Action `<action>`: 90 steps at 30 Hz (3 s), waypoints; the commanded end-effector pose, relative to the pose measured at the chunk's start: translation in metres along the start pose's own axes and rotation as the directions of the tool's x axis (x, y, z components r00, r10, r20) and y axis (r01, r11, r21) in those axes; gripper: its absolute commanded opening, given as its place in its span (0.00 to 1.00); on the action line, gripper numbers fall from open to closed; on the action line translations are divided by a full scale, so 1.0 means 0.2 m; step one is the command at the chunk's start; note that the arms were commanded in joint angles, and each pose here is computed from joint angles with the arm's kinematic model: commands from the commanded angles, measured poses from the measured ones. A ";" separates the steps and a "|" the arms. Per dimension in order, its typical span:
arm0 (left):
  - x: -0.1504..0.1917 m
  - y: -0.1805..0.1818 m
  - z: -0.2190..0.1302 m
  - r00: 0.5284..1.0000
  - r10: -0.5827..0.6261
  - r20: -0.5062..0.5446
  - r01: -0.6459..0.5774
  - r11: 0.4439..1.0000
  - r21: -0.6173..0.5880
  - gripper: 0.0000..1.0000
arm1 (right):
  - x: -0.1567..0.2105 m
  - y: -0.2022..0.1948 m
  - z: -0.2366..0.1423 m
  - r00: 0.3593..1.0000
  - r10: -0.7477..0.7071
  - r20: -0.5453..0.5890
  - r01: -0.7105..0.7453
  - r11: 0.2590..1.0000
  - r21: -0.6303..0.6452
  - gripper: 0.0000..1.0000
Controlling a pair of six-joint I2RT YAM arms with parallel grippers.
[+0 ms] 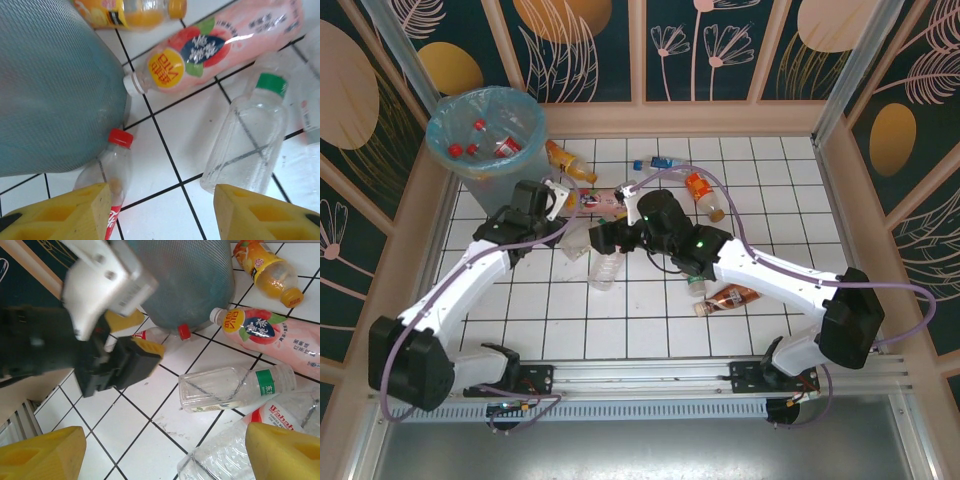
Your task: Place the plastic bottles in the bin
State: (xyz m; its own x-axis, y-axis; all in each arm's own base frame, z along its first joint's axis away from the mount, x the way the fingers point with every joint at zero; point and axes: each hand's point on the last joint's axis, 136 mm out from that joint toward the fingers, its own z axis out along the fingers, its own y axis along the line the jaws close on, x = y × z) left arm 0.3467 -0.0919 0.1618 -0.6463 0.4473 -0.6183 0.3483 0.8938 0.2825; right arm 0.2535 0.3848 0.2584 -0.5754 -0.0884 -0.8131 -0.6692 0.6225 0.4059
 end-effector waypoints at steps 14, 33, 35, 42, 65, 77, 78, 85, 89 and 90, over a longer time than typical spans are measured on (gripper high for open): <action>0.11 0.15 0.40 0.990 -0.004 -0.142 -0.027 0.975 -0.220 0.61 | -0.04 0.01 -0.16 0.997 0.021 0.076 -0.019 1.000 -0.018 0.84; 0.13 0.25 0.62 0.968 0.005 -0.252 -0.066 0.970 -0.234 0.61 | -0.02 0.06 -0.14 0.998 0.028 0.060 -0.026 0.999 -0.030 0.84; 0.15 0.26 0.63 0.964 0.008 -0.265 -0.075 0.967 -0.243 0.61 | -0.01 0.06 -0.14 0.998 0.029 0.057 -0.027 0.999 -0.032 0.84; 0.22 0.27 0.67 0.951 0.001 -0.309 -0.085 0.962 -0.258 0.61 | 0.00 0.07 -0.13 0.998 0.028 0.049 -0.026 0.999 -0.030 0.84; 0.39 0.21 0.73 0.924 0.020 -0.382 -0.109 0.971 -0.214 0.39 | 0.02 0.10 -0.09 0.999 0.016 0.029 -0.015 0.999 -0.041 0.83; 0.47 0.20 0.76 0.895 0.048 -0.444 -0.150 0.969 -0.198 0.42 | 0.02 0.10 -0.08 1.000 0.009 0.028 -0.008 0.999 -0.043 0.84; 0.47 0.20 0.76 0.894 0.044 -0.446 -0.149 0.968 -0.203 0.40 | 0.02 0.10 -0.08 1.000 0.009 0.027 -0.008 0.999 -0.043 0.84; 0.42 0.22 0.70 0.903 0.023 -0.429 -0.128 0.967 -0.218 0.33 | 0.02 0.09 -0.08 0.999 0.005 0.035 -0.004 0.999 -0.033 0.84; 0.36 0.25 0.65 0.919 0.002 -0.394 -0.104 0.966 -0.236 0.22 | 0.03 0.10 -0.07 1.000 0.007 0.030 -0.005 0.999 -0.042 0.83; 0.34 0.26 0.63 0.921 -0.004 -0.389 -0.098 0.966 -0.240 0.18 | 0.03 0.10 -0.07 1.000 0.008 0.029 -0.007 0.999 -0.044 0.84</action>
State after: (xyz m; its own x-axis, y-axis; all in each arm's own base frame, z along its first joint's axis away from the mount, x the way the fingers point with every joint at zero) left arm 0.4098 -0.0270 0.0222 -0.8479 0.4509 -0.2789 0.2708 0.8206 0.5033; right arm 0.2301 0.3800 0.2533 -0.5910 -0.0894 -0.8017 -0.6716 0.6050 0.4277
